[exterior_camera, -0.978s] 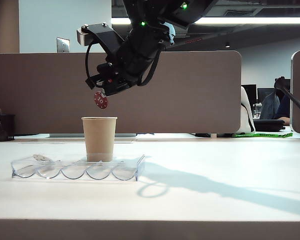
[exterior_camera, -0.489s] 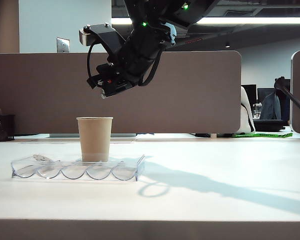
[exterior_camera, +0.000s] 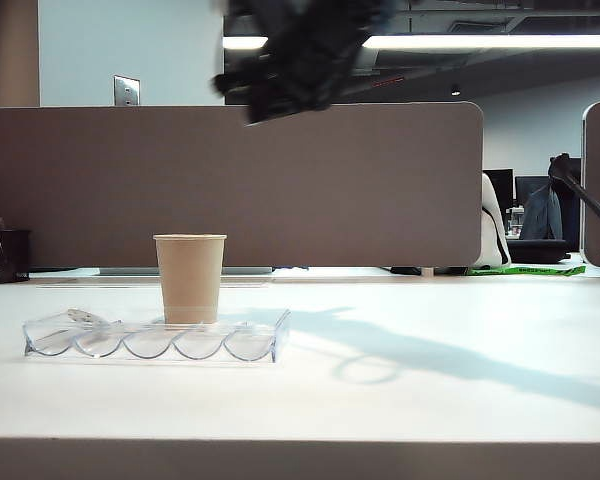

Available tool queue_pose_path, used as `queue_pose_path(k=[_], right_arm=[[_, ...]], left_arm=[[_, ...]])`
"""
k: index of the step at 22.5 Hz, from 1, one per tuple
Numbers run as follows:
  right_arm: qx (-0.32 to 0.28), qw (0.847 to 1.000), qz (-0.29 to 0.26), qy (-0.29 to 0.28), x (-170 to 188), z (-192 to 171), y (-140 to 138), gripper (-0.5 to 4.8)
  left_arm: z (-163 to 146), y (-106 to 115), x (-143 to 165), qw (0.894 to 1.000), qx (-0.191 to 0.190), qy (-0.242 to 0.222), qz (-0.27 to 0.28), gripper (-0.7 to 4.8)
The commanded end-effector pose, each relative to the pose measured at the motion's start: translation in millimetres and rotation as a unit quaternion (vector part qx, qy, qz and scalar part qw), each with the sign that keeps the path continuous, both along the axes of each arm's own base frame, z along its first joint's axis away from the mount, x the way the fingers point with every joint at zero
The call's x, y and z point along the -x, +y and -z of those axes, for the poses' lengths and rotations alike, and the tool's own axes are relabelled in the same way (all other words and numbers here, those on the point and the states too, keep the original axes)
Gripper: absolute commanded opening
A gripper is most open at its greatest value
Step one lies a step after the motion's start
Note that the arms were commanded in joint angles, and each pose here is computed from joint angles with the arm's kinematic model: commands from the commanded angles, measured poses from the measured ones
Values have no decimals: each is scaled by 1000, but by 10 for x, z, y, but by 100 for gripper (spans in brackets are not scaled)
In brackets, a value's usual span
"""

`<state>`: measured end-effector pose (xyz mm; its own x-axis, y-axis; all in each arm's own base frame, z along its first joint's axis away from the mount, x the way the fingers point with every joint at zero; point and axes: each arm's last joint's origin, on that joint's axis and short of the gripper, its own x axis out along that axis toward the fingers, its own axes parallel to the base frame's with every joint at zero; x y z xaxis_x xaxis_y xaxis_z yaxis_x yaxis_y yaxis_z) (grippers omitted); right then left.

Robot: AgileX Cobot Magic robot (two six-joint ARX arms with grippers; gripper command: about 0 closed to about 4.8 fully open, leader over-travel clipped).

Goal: Pick up the chip with the greater value and put it into the paper cup.

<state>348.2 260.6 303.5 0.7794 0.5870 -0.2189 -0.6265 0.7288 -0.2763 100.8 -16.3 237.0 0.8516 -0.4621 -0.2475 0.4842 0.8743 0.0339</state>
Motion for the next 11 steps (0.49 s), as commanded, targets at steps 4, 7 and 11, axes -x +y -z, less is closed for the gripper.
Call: queue_pose_path(k=[4, 7, 11], right_arm=[[-86, 996, 4, 19, -150, -334, -556, -6], [-81, 996, 29, 18, -130, -478, -799, -6], [-87, 995, 34, 14, -26, -632, -1122, -6]], left_arm=[[-92, 12, -24, 998, 45, -22, -36, -6], [-133, 26, -25, 996, 59, -38, -62, -6], [-165, 31, 33, 993, 84, -48, -70, -6]])
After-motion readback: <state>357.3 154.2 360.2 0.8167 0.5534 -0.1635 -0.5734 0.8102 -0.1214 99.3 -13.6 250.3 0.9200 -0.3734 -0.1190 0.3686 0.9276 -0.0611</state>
